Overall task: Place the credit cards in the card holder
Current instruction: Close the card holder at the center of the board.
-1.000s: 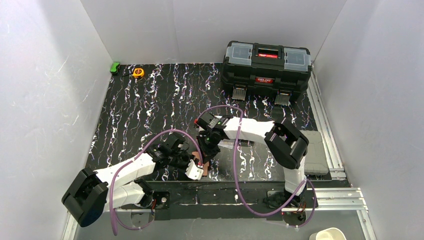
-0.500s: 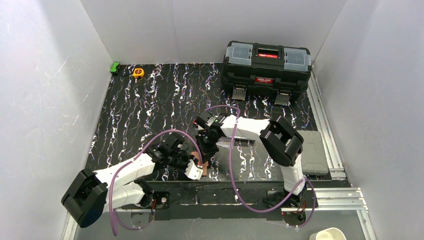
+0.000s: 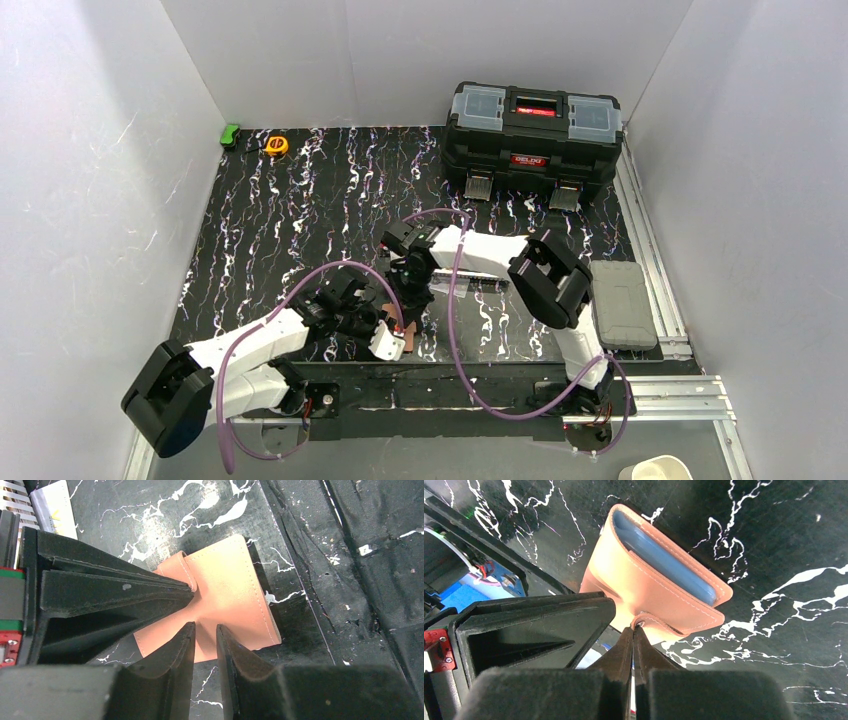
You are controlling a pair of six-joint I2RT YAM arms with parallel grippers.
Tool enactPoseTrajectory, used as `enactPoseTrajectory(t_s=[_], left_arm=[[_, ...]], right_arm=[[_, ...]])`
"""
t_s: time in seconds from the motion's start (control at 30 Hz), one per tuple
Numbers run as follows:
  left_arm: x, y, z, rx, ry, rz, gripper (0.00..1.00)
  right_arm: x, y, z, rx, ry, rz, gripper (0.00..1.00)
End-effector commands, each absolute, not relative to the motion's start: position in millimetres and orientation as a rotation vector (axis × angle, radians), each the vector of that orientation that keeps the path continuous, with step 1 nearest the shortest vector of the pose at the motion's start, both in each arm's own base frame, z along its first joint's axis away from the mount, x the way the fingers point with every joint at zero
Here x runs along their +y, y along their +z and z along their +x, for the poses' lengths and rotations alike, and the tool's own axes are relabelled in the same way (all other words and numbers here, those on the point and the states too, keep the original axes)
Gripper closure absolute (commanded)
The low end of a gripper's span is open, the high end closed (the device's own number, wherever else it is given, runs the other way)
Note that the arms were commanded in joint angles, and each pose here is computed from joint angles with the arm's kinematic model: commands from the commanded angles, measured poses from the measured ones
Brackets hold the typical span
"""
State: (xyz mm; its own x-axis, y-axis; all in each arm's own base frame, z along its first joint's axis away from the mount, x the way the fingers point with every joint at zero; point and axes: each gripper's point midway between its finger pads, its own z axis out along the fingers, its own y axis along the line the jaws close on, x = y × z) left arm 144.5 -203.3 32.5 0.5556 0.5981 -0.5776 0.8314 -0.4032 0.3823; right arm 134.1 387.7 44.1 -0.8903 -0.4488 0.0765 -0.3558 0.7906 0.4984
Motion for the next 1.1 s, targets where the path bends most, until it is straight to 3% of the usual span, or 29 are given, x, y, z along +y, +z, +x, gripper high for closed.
enactPoseTrajectory(t_s=[0.0,0.57,0.83,0.97,1.07], left_arm=[[-194.8,21.4,129.1,1.174,-0.514,2.179,0.78],[-189.5,27.5,124.7,1.177,-0.502,2.174,0.79],[-190.2,29.3,126.7,1.164,-0.490,2.176,0.79],[-189.7,28.1,126.2,1.163,-0.491,2.181,0.79],[-190.4,28.0,127.1,1.160,-0.490,2.181,0.79]], right_arm=[[391.1,18.8,128.2,-2.824,-0.594,0.719,0.99],[381.3,14.7,142.2,-2.936,-0.443,0.726,0.99],[385.1,42.8,140.6,-2.926,-0.688,0.722,0.99],[394.1,68.3,144.3,-2.901,-0.855,0.772,0.86],[393.8,82.9,149.6,-2.868,-0.985,0.765,0.83]])
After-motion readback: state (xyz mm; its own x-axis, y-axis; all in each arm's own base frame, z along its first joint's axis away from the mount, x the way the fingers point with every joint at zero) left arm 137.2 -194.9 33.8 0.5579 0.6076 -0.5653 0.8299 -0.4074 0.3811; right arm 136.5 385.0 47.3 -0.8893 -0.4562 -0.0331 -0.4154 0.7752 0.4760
